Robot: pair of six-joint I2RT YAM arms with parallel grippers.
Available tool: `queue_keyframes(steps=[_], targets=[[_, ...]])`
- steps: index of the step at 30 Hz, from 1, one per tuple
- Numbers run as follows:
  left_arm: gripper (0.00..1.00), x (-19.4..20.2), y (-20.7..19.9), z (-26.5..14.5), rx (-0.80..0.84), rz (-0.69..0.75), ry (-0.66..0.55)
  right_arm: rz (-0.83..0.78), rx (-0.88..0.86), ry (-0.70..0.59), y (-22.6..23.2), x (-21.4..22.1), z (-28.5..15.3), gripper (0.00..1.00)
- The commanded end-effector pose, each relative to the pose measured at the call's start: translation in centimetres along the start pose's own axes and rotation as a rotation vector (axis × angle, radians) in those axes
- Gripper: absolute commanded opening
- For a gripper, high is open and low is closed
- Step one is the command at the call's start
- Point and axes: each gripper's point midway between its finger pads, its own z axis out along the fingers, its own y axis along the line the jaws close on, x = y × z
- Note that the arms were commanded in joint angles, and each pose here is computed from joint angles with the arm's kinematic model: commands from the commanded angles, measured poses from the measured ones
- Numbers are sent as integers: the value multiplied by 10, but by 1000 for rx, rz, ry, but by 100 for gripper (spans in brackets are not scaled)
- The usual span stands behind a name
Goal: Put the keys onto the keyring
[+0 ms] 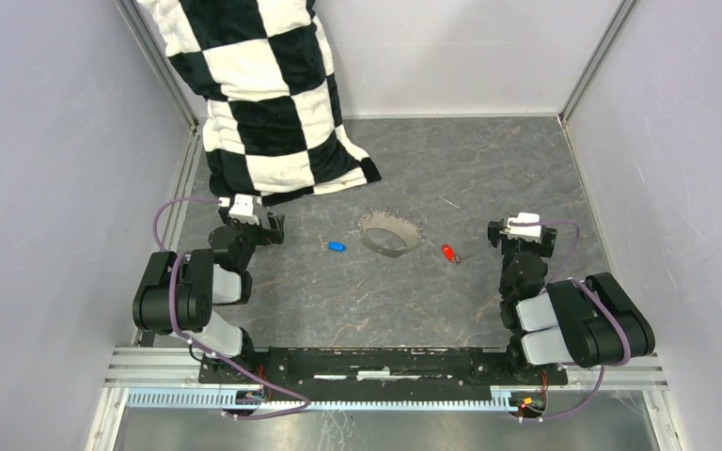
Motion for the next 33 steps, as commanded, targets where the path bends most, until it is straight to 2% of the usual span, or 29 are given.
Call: queue_keyframes(steps=[1, 9, 10, 14, 17, 18, 22, 25, 29, 33], targets=[[100, -16, 0, 1, -5, -7, -58, -19, -6, 72, -8, 29, -23, 98], [100, -26, 5, -1, -24, -20, -67, 16, 58, 83, -19, 28, -23, 98], [100, -30, 8, 1, -41, -31, -45, 2, 37, 61, -15, 21, -21, 98], [100, -53, 12, 12, -29, -1, 115, -13, 45, 197, -5, 18, -2, 98], [100, -71, 17, 14, -40, -7, 233, 92, -52, 184, 17, -8, 10, 98], [100, -75, 17, 13, -35, -6, 265, 206, -49, 184, 23, -16, 12, 98], [100, -80, 2, 7, 62, -14, 377, 430, 40, 342, 27, -3, 12, 98], [100, -77, -11, 1, 147, -4, 436, 330, -215, 317, 66, -22, 17, 98], [100, -73, -24, -5, 233, 13, 456, 258, -379, 273, 109, -42, 11, 98], [100, -68, -35, -9, 284, 19, 507, 238, -564, 337, 156, -36, 2, 98]])
